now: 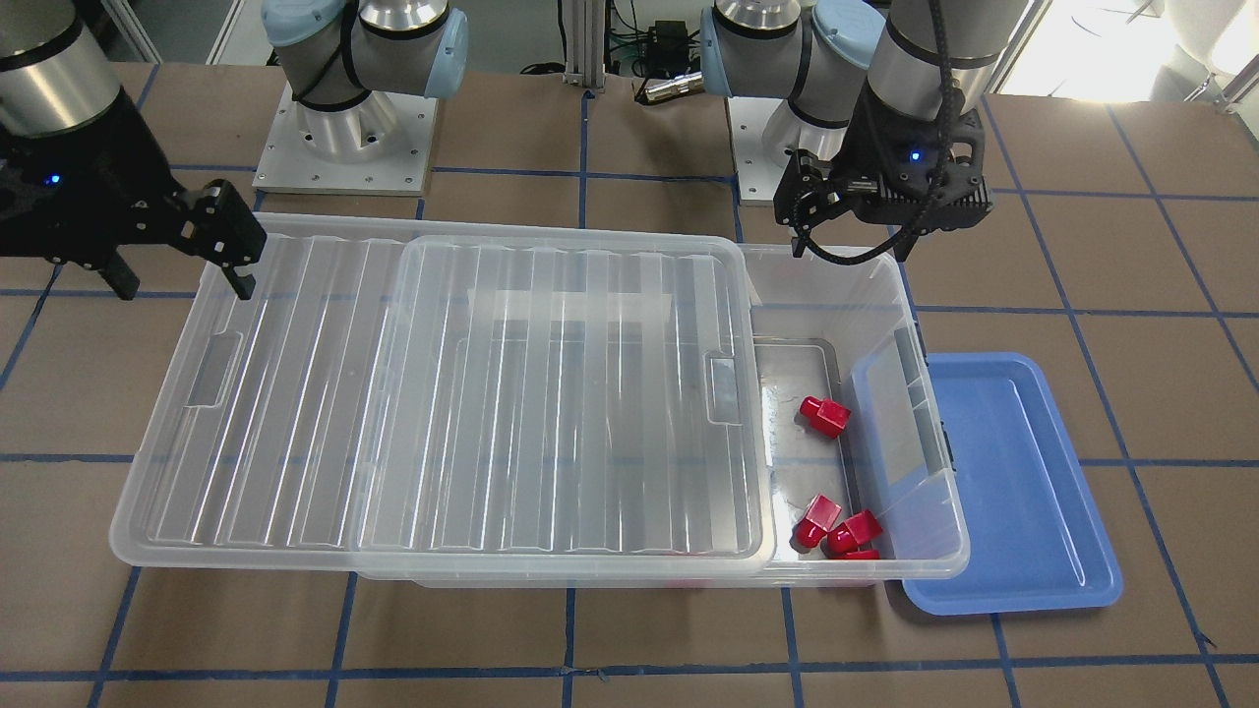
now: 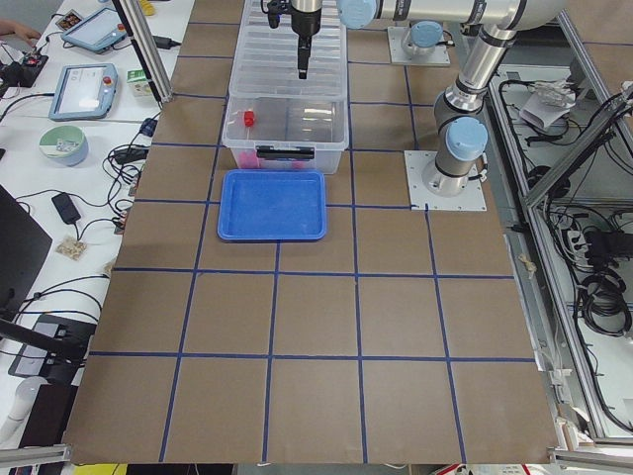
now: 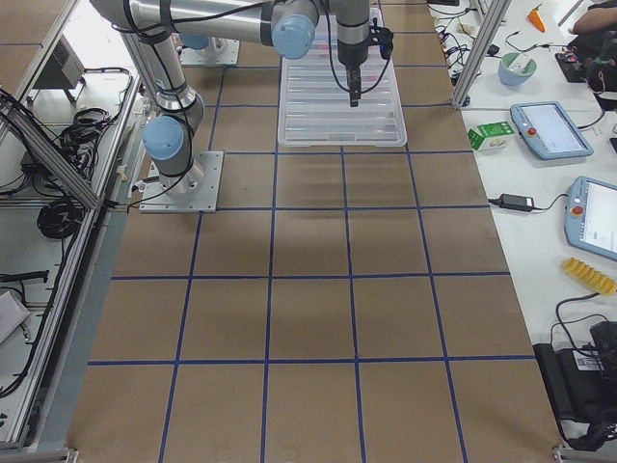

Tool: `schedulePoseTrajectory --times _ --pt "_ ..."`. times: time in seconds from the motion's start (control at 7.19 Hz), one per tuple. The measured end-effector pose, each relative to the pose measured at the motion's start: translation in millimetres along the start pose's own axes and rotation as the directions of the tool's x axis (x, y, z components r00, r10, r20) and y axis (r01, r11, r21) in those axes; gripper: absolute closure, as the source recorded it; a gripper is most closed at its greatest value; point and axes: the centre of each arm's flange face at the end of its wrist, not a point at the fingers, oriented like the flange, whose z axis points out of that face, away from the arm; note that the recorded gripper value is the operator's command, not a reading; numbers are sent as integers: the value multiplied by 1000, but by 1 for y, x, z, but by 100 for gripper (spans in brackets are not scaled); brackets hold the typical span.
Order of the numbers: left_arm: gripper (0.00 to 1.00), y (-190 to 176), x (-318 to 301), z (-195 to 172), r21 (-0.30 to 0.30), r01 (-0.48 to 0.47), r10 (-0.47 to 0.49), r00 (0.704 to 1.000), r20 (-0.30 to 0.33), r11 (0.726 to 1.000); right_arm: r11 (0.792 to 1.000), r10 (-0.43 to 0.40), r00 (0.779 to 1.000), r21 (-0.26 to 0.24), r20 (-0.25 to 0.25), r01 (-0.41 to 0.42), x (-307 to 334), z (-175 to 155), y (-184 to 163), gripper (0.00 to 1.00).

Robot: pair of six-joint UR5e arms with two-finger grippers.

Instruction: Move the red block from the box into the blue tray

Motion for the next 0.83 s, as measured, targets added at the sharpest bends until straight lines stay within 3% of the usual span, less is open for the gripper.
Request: schedulePoseTrajectory --times 0.28,0.42,0.56,0.7,0.83 --pt "0 0 -9 34 2 42 -42 999 0 999 1000 -18 1000 1 14 18 -46 -7 13 0" --pt "0 0 -17 50 -11 148 -148 989 2 989 1000 -30 999 1 17 30 -62 -7 17 0" --pt "0 2 -23 68 -31 286 -286 958 12 958 999 -37 999 0 18 37 -70 -6 19 0" --pt "0 4 -26 86 -44 418 -417 909 24 907 999 -40 999 -3 19 40 -73 -5 20 0" --pt "0 5 -28 104 -54 541 -540 841 38 839 999 -42 999 -6 21 42 -74 -2 21 0"
